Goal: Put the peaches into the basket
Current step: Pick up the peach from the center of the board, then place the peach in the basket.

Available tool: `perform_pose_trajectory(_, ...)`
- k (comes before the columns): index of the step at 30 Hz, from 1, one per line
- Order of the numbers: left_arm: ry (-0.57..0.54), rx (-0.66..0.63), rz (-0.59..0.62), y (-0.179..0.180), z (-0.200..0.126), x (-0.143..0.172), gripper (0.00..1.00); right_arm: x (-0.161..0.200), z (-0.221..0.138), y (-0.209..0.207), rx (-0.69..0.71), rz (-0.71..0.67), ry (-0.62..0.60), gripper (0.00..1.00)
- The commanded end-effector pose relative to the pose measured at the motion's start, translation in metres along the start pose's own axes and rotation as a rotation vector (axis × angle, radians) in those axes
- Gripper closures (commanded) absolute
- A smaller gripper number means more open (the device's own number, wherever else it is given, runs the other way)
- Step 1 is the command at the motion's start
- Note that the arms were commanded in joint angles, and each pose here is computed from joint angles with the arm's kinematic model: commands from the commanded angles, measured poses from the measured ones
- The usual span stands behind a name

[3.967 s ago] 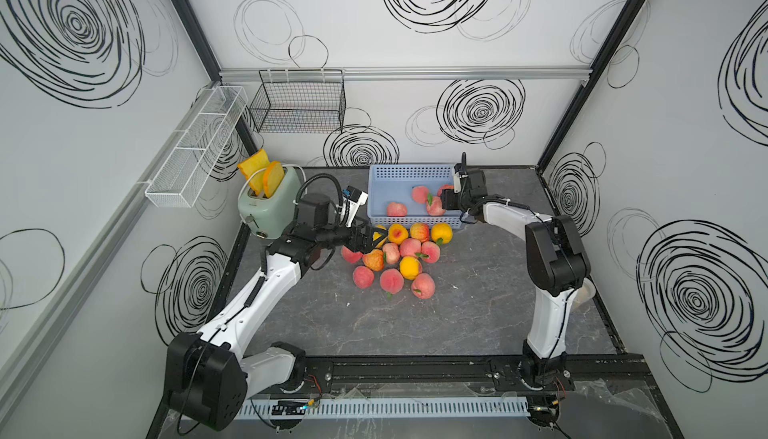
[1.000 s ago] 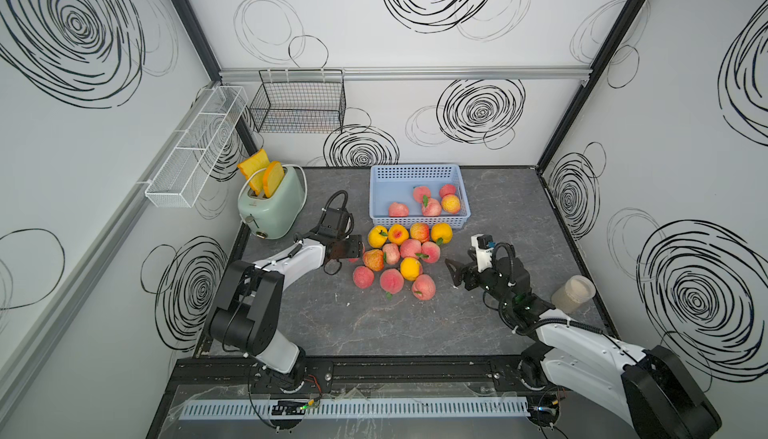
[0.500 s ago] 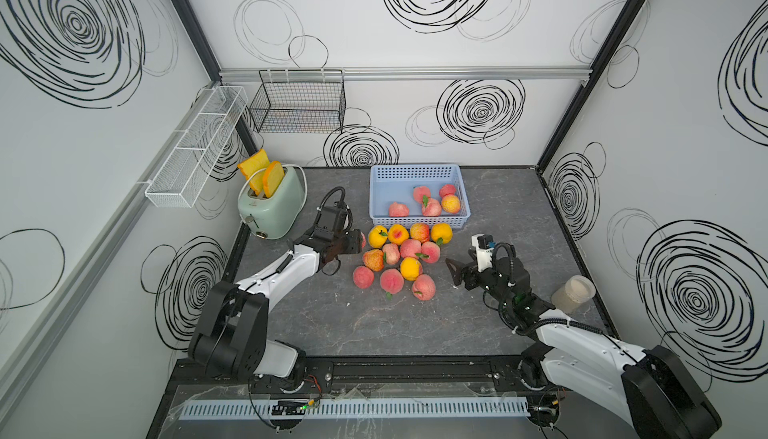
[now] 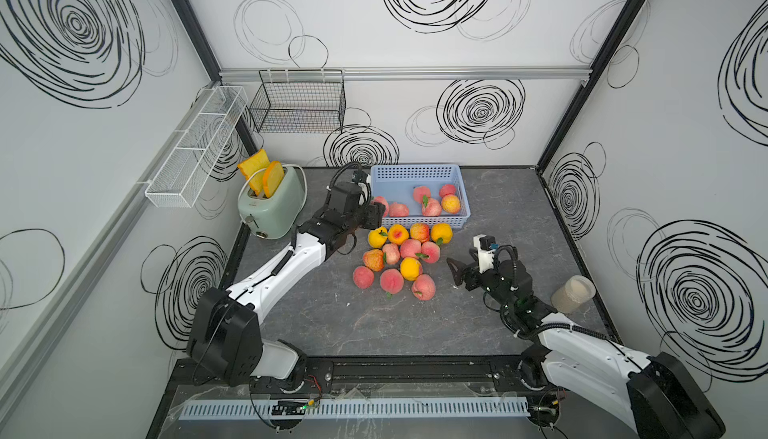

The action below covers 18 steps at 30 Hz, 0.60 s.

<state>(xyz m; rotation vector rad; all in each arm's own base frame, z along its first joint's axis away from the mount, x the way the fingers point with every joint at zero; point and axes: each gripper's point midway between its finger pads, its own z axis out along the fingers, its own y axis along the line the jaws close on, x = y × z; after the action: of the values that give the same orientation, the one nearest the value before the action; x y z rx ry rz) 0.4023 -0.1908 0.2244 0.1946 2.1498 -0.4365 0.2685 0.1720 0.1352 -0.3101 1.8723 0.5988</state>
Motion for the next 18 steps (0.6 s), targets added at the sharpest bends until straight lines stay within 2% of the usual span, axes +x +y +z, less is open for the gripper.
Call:
perform_pose_trajectory(1, -0.074, 0.068, 0.047, -0.016, 0.012, -0.030, 0.39, -0.012, -0.007, 0.023, -0.118, -0.039, -0.069, 0.13)
perform_pose_trajectory(9, -0.080, 0.074, 0.091, -0.015, 0.056, -0.044, 0.38, -0.013, -0.017, 0.063, -0.274, -0.141, -0.104, 0.14)
perform_pose_trajectory(18, -0.052, 0.024, 0.105, 0.008, 0.113, -0.040, 0.38, -0.007, -0.014, 0.073, -0.282, -0.181, -0.089, 0.14)
